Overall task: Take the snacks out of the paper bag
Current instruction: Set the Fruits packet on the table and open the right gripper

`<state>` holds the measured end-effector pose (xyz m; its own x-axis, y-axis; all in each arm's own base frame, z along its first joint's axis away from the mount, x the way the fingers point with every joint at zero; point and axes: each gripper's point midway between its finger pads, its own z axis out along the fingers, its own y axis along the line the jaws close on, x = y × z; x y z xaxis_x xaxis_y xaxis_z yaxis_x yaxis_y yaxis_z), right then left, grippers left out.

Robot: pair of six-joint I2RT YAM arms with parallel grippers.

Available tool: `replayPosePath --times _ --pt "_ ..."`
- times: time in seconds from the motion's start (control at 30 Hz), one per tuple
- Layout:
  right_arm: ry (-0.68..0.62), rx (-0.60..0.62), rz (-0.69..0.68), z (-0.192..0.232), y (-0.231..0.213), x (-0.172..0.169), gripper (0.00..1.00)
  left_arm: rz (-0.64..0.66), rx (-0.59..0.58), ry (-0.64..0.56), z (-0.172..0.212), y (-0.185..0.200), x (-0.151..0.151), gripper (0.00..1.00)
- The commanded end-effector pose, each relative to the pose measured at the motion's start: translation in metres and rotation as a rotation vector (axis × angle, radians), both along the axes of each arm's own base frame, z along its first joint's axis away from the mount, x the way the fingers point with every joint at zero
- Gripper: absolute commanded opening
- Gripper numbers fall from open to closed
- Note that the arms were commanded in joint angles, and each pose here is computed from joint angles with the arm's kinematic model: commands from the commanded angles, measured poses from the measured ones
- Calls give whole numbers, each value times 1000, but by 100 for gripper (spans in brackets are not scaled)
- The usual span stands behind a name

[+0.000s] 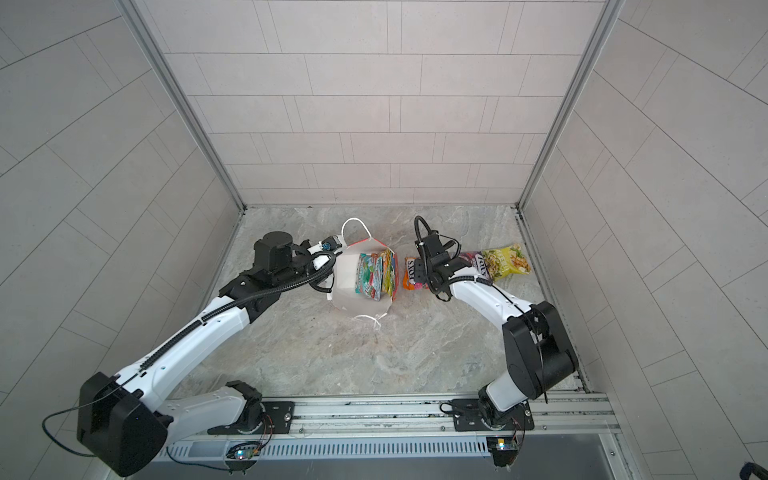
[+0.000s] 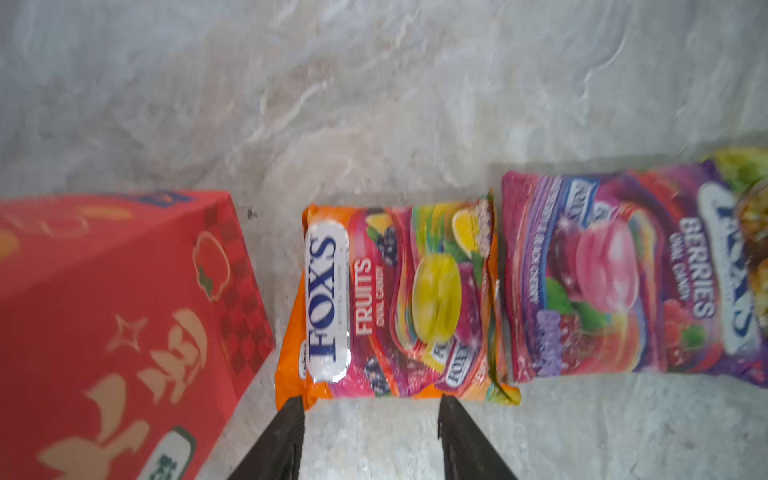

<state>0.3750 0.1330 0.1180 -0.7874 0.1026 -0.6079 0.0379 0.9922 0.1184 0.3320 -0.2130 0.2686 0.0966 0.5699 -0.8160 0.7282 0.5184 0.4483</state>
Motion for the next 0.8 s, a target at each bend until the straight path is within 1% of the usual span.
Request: replayPosePath --times 0.0,0.33,0.53,0.77 --pt "31 13 -10 -18 1 -14 53 5 -15 -15 6 -2 3 0" --pt "71 -36 -85 -47 -5 2 50 8 -16 -18 8 -1 2 0" --pt "66 -66 -135 -56 -14 15 50 4 -21 -25 10 -1 0 0" --pt "64 -98 -152 -58 -22 24 50 9 -18 -33 11 1 -1 0"
